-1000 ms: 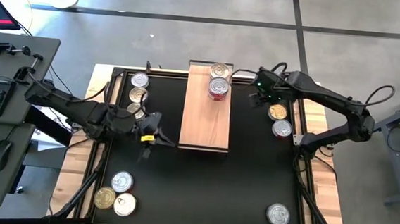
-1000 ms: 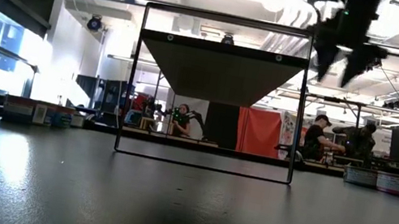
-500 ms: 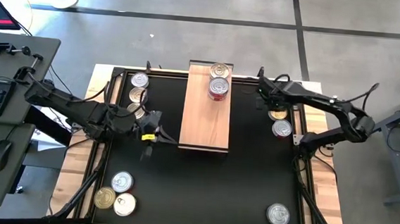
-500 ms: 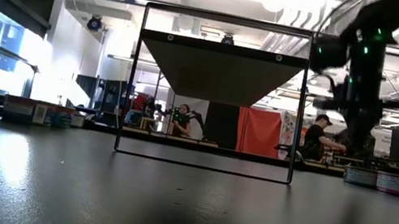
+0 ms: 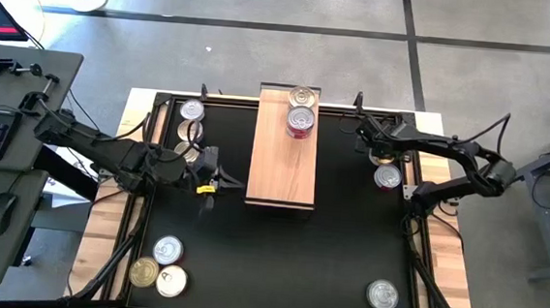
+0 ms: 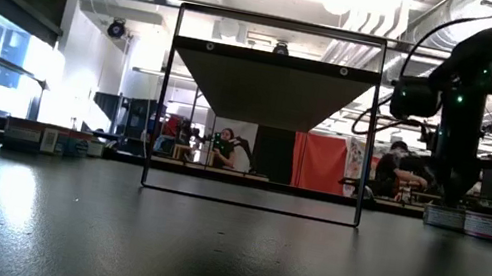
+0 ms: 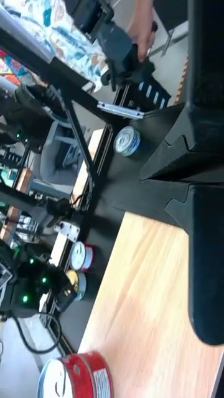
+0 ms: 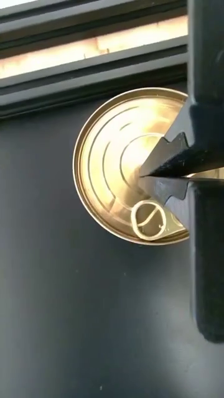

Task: Stack canned seafood by type on shelf
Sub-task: Put the green tuna can on the shelf

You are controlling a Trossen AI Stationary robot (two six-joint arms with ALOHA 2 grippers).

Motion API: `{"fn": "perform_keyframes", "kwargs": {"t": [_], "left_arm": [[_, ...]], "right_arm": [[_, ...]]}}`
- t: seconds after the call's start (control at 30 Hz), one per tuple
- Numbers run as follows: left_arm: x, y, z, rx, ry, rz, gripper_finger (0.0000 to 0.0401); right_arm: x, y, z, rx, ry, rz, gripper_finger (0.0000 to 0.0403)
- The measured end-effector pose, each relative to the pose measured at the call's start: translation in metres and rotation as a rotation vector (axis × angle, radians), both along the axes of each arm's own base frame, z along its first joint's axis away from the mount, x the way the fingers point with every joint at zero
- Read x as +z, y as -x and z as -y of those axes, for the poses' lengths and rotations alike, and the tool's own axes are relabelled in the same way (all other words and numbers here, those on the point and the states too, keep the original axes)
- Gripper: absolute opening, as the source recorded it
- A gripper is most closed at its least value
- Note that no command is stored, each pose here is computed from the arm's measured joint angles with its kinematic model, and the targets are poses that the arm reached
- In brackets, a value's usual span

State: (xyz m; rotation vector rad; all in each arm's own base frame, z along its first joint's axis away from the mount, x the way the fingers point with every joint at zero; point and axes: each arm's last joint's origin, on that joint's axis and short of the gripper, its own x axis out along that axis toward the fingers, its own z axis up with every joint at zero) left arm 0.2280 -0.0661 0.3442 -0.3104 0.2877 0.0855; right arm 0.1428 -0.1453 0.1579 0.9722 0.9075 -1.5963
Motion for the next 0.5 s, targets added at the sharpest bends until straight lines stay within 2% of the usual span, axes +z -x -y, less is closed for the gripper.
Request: {"fn": "perform_keyframes", "kwargs": {"t": [0.07, 0.3, 0.5], "left_arm": [[0.000, 0.000, 0.000, 0.006, 0.006, 0.000, 0.0000], [0.000, 0.000, 0.000, 0.011, 0.021, 0.001, 0.0000], [0.000, 0.000, 0.000, 0.016, 0.025, 0.001, 0.0000]], "right_arm": [[-0.001, -0.001, 0.000, 0.006, 0.010, 0.015, 0.0000], [0.000, -0.019, -0.006, 0.146, 0.007, 0.118, 0.0000], [-0.001, -0.033, -0.033, 0.329, -0.082, 0.086, 0.0000]]}}
